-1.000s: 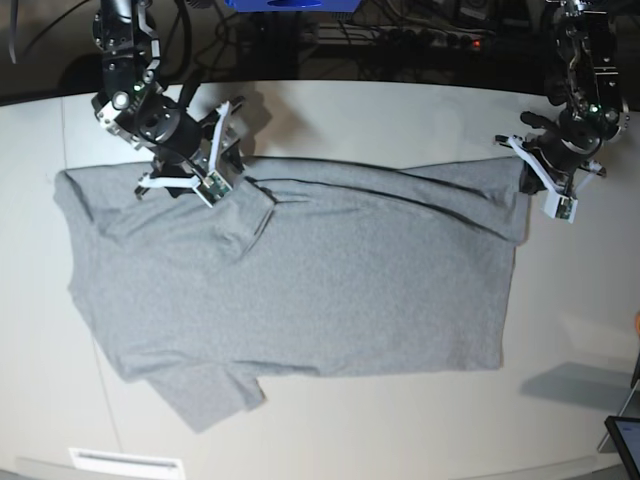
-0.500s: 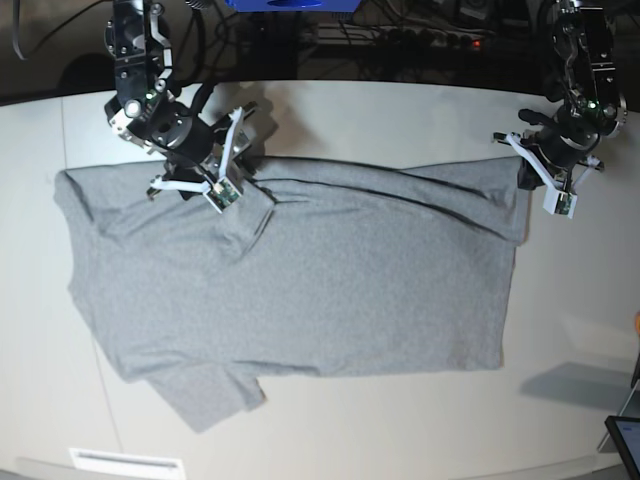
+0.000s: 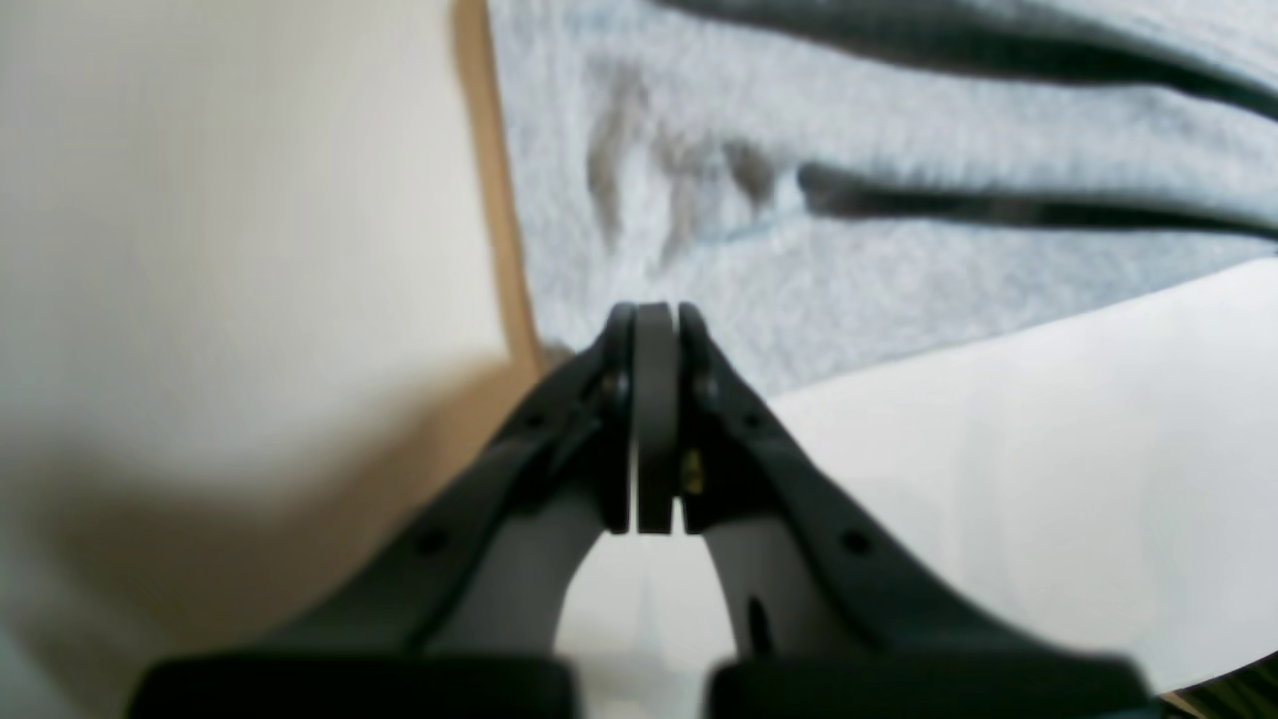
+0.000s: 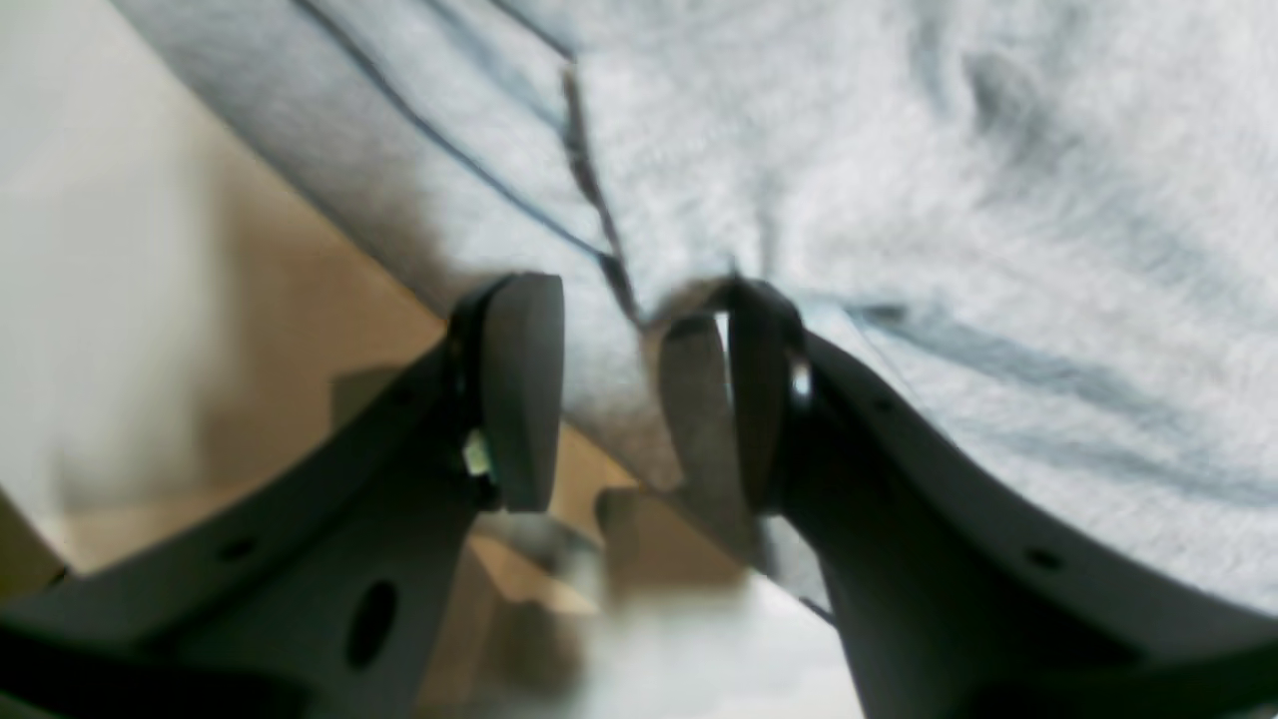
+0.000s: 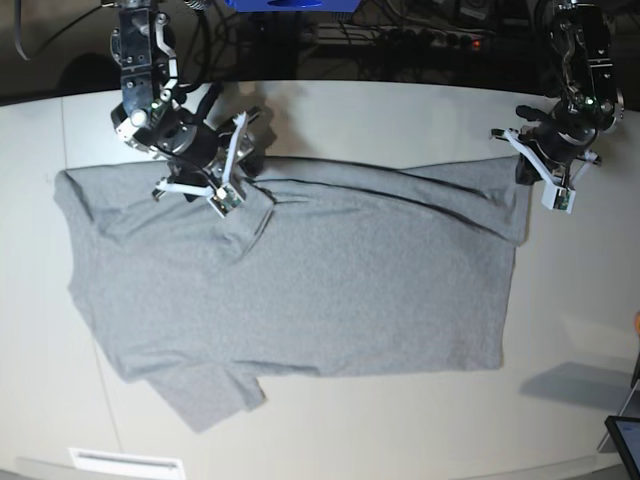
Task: Fold the T-shirt properly
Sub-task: 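Press the right gripper down onto the shirt near the collar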
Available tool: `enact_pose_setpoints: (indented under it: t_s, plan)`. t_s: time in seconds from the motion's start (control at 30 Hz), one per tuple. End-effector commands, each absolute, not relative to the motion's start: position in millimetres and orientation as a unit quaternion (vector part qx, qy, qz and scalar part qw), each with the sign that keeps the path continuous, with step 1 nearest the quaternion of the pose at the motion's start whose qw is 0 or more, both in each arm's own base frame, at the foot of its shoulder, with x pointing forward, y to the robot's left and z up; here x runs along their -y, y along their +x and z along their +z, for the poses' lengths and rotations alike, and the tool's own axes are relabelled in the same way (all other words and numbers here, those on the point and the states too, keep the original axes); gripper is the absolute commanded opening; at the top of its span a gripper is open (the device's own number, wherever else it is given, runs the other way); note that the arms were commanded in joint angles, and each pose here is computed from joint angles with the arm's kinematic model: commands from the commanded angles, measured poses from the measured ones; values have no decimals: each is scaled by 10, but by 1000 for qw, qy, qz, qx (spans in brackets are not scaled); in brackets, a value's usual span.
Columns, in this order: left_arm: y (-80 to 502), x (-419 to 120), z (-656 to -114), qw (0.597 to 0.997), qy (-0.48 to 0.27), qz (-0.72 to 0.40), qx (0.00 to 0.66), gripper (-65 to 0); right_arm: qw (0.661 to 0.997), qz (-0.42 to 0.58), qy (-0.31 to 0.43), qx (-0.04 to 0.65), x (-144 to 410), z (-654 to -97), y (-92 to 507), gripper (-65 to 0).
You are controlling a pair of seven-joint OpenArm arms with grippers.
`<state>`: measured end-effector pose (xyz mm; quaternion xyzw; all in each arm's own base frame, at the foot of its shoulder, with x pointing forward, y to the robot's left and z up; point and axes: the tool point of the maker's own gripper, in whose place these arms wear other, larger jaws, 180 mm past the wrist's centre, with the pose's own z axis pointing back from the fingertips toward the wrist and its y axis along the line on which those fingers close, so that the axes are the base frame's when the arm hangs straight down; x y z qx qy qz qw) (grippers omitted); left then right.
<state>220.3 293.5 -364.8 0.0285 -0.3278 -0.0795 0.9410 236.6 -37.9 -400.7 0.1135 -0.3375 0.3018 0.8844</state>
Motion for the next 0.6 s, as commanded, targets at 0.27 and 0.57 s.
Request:
enact_pose_setpoints:
  t_s: [0.27, 0.57]
  plan:
    - [2277, -2977, -3537, 934, 36, -84, 345, -650, 872, 296, 131, 368, 240, -3849, 2497, -396]
    - [2277, -2977, -3537, 934, 36, -84, 345, -650, 875, 296, 132, 360, 250, -3904, 2479, -599]
